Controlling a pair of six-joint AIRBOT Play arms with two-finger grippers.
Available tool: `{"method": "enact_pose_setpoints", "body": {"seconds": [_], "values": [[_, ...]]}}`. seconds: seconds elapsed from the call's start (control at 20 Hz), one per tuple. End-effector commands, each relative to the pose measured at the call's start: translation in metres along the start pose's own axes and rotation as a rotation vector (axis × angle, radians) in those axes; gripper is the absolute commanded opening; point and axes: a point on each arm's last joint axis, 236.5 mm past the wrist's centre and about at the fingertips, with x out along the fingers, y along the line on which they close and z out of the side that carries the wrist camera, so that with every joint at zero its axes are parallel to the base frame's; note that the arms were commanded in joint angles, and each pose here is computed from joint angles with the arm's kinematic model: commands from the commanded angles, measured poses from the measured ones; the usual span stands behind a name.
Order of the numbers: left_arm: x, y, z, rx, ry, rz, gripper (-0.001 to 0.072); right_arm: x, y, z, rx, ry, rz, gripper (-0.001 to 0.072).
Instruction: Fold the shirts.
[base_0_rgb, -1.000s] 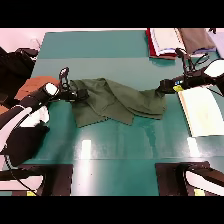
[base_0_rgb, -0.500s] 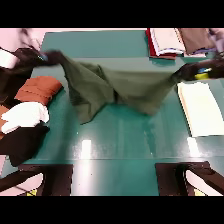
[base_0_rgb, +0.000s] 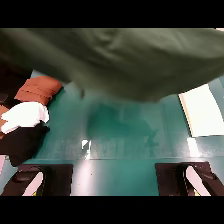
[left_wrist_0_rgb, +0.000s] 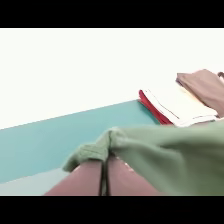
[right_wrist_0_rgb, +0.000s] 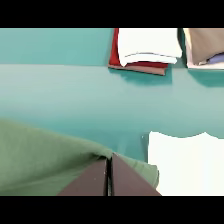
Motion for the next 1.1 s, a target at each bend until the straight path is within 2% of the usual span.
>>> {"method": "enact_pose_setpoints", "body": {"seconds": [0.0, 0.15, 0.35, 0.5, 0.55, 0.6, 0.65, 0.7, 0.85, 1.05], "values": [[-0.002, -0.005, -0.05, -0.068, 0.178, -0.021, 0.0025, 0.008, 0.005, -0.006, 0.018, 0.068, 0.059, 0.0016], [0.059, 0.016, -0.154, -0.214, 0.437, -0.045, 0.0025, 0.082, 0.005, -0.037, 0.064, 0.25, 0.129, 0.0016], [0.116, 0.032, -0.325, -0.356, 0.811, -0.072, 0.0025, 0.208, 0.003, -0.133, -0.002, 0.594, 0.108, 0.0016], [0.156, 0.055, -0.407, -0.361, 0.896, -0.043, 0.0026, 0.286, 0.013, -0.178, 0.012, 0.701, 0.126, 0.0028], [0.173, 0.068, -0.421, -0.378, 0.884, -0.002, 0.0027, 0.302, 0.015, -0.182, 0.029, 0.715, 0.129, 0.0209], [0.185, 0.081, -0.43, -0.386, 0.871, 0.032, 0.0078, 0.316, 0.018, -0.18, 0.059, 0.718, 0.143, 0.0464], [0.194, 0.095, -0.433, -0.419, 0.861, 0.067, 0.0383, 0.323, 0.02, -0.174, 0.086, 0.712, 0.159, 0.0474], [0.199, 0.107, -0.431, -0.456, 0.853, 0.098, 0.0499, 0.325, 0.022, -0.163, 0.106, 0.694, 0.181, 0.0472], [0.188, 0.148, -0.408, -0.487, 0.838, 0.15, 0.0499, 0.306, 0.02, -0.143, 0.111, 0.678, 0.198, 0.0447], [0.148, 0.154, -0.441, -0.537, 0.984, 0.132, 0.0499, 0.271, 0.024, -0.135, 0.073, 0.695, 0.216, 0.0447]]}}
